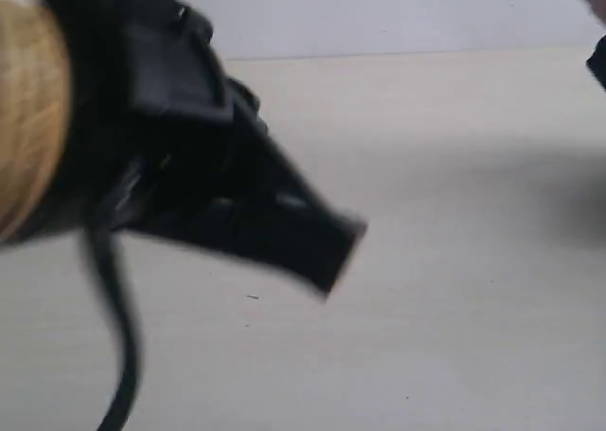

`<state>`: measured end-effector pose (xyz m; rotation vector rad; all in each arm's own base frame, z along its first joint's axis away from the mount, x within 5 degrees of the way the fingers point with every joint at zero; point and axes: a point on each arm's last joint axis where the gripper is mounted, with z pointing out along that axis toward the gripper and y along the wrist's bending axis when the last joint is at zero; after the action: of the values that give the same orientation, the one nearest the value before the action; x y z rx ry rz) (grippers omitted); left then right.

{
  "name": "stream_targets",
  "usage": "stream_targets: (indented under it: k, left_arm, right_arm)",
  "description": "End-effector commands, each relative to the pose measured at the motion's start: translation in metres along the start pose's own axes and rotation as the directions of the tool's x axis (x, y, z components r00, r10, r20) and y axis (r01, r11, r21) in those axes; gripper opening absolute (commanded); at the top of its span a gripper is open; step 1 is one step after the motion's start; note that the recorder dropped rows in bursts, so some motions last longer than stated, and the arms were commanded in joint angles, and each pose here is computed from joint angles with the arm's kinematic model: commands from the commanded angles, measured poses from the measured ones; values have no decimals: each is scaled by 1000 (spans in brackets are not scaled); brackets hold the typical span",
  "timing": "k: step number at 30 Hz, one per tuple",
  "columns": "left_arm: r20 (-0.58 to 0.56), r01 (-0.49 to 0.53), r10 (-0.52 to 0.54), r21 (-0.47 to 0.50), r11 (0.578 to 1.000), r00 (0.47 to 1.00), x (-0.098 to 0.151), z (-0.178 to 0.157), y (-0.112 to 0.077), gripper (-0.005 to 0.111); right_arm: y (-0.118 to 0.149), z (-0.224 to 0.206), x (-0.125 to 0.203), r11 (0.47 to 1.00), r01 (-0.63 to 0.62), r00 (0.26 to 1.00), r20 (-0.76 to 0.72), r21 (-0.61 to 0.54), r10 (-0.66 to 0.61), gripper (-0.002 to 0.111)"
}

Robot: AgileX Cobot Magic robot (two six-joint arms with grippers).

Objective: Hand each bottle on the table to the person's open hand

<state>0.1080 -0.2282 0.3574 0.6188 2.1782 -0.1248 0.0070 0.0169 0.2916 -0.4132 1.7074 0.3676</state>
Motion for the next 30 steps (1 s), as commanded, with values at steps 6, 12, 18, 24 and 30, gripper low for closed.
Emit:
stream_targets:
  k: [6, 12, 18, 24, 30]
  left_arm:
    - [181, -148, 89, 343, 928, 979, 34, -80, 17, 7]
    - [204, -115, 38, 375, 920, 978, 32, -89, 31, 7]
    - [228, -4, -78, 338, 941, 971, 27, -85, 37, 7]
    - [290, 145, -254, 350, 925, 923, 50, -43, 64, 7]
    - [451, 394, -592, 460, 796, 668, 138, -18, 126, 7]
  right_arm:
    - [0, 1, 1, 1000, -1, 1000, 7, 0, 1, 0]
    - [0, 1, 1, 1000, -1, 1000, 7, 0, 1, 0]
    - [0, 1, 1, 1000, -1, 1000, 7, 0, 1, 0]
    - [0, 1, 1, 1000, -1, 1000, 7, 0, 1, 0]
    - [0, 1, 1, 1000, -1, 1000, 7, 0, 1, 0]
